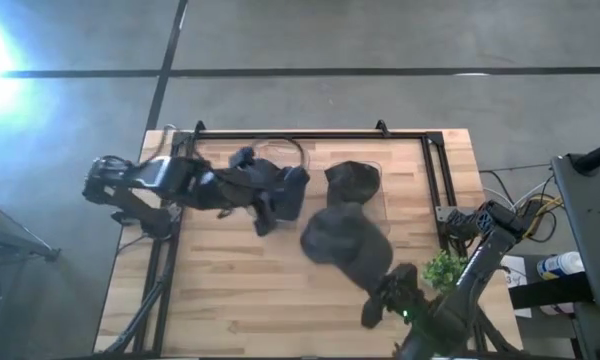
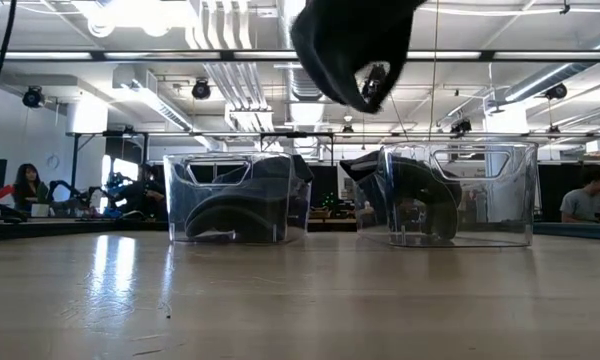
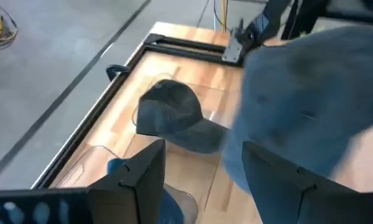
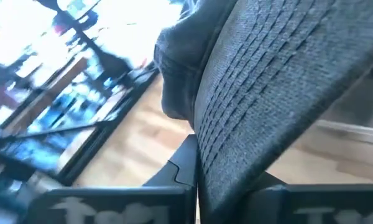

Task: Pick & Place hat
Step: Put the black cap into the right transparent bin

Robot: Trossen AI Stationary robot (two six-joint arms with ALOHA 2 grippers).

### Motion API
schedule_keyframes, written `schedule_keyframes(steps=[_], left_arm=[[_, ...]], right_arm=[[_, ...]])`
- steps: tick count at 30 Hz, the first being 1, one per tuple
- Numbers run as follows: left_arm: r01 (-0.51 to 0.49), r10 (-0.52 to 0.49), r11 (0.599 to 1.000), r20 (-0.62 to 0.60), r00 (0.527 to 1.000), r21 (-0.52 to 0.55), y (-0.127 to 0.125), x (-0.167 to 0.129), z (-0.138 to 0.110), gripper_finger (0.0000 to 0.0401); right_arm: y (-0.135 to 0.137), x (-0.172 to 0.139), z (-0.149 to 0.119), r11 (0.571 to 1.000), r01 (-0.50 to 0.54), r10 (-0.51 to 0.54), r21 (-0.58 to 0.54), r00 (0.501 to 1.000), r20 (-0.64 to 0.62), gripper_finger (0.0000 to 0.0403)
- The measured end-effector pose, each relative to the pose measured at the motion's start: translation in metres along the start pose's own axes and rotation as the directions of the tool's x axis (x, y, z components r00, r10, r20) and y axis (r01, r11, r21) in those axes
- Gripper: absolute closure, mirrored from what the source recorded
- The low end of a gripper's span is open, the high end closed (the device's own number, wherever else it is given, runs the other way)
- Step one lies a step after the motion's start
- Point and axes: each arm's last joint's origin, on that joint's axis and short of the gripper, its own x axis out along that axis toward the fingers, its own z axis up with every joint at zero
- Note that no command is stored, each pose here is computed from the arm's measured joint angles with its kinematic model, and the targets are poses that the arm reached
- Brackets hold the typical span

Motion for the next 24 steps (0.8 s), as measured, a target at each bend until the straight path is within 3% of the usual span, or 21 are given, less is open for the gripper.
schedule_keyframes(steps=[5,8,15,24], left_arm=[[0.028,-0.028,1.0,-0.067,0.997,-0.004,0.003,-0.01,-0.02,0.0195],[0.028,-0.028,1.0,-0.099,0.995,-0.001,0.006,-0.013,-0.035,0.0195],[0.022,-0.022,1.0,-0.153,0.988,-0.005,0.013,-0.004,-0.071,0.0195],[0.09,-0.098,0.993,-0.103,0.99,-0.078,0.009,0.018,-0.104,0.0195]], right_arm=[[-0.003,0.027,0.019,0.994,0.102,-0.1,-0.037,0.993,0.068,0.0386],[-0.003,0.037,0.043,0.991,0.137,-0.137,0.005,0.987,0.081,0.0385],[-0.021,0.055,0.091,0.955,0.286,-0.286,0.078,0.958,-0.02,0.0385],[-0.07,0.089,0.095,0.887,0.417,-0.418,0.197,0.908,-0.038,0.0385]])
